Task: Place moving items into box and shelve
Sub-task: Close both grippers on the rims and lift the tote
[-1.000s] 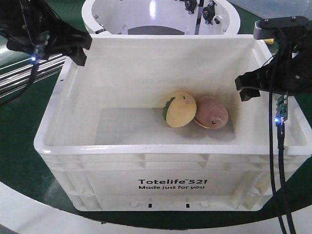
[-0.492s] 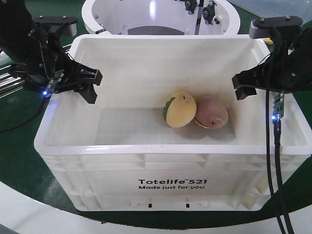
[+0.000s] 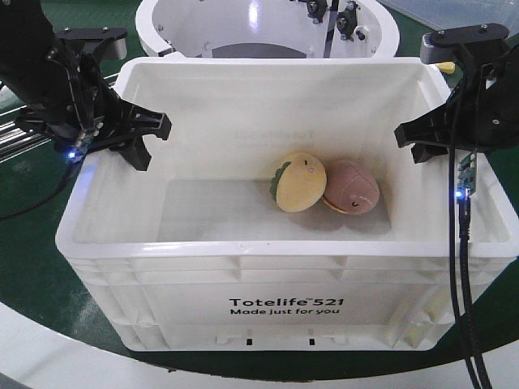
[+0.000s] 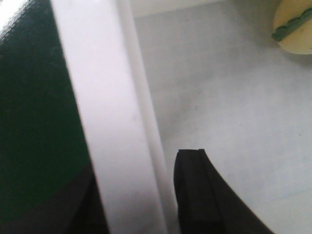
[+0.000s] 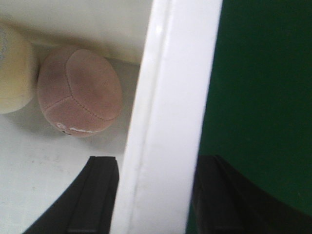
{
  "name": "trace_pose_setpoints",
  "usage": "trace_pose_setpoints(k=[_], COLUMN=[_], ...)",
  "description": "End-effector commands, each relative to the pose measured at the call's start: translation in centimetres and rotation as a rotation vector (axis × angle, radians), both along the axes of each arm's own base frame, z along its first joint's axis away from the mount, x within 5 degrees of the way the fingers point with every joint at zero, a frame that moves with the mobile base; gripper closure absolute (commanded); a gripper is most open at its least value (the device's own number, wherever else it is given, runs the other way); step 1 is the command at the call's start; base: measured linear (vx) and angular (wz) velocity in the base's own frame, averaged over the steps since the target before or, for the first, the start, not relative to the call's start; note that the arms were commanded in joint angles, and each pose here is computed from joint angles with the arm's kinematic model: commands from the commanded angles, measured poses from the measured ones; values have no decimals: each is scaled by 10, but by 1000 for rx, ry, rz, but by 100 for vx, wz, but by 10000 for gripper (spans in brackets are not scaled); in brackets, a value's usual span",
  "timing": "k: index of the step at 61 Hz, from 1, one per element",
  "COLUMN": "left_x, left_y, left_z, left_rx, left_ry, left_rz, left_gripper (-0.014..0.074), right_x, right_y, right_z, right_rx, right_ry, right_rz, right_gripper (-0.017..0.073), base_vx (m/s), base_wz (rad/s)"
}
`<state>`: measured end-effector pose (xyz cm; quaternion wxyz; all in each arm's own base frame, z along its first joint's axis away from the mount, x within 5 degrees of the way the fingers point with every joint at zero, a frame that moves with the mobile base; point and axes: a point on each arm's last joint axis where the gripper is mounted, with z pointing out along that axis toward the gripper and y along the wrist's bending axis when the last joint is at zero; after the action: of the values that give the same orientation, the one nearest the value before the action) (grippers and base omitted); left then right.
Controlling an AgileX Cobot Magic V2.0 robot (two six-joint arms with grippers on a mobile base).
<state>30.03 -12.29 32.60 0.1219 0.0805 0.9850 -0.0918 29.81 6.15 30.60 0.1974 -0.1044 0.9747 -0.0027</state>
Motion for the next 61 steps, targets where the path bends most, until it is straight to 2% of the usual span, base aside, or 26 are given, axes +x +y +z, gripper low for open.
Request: trace_pose_setpoints(k=[1, 17, 27, 40, 54, 61], left_x=[-9, -10, -13, -23, -35, -40], left_y=[-3, -3, 1, 5, 10, 12], left_z=[16, 22, 35, 51, 77, 84], left_rx=[-48, -63, -70, -91, -151, -163], left_ry=[-27, -66, -159, -215, -370, -402], left_rz=[-19, -16, -7, -6, 5, 6], left_gripper=[601, 598, 598, 598, 598, 598], right_x=[6, 5, 2, -5, -14, -19], right_y=[9, 9, 8, 6, 4, 3], right_z=[3, 4, 13, 41, 75, 88], right_rx=[81, 89, 102, 122, 150, 165], right_ry=[-56, -61, -106, -175, -277, -315], right_rz=[-20, -34, -37, -39, -38, -45], right_gripper=[571, 569, 568, 565, 565, 565], base_vx=[0, 0, 0, 0, 0, 0], base_wz=[0, 0, 0, 0, 0, 0])
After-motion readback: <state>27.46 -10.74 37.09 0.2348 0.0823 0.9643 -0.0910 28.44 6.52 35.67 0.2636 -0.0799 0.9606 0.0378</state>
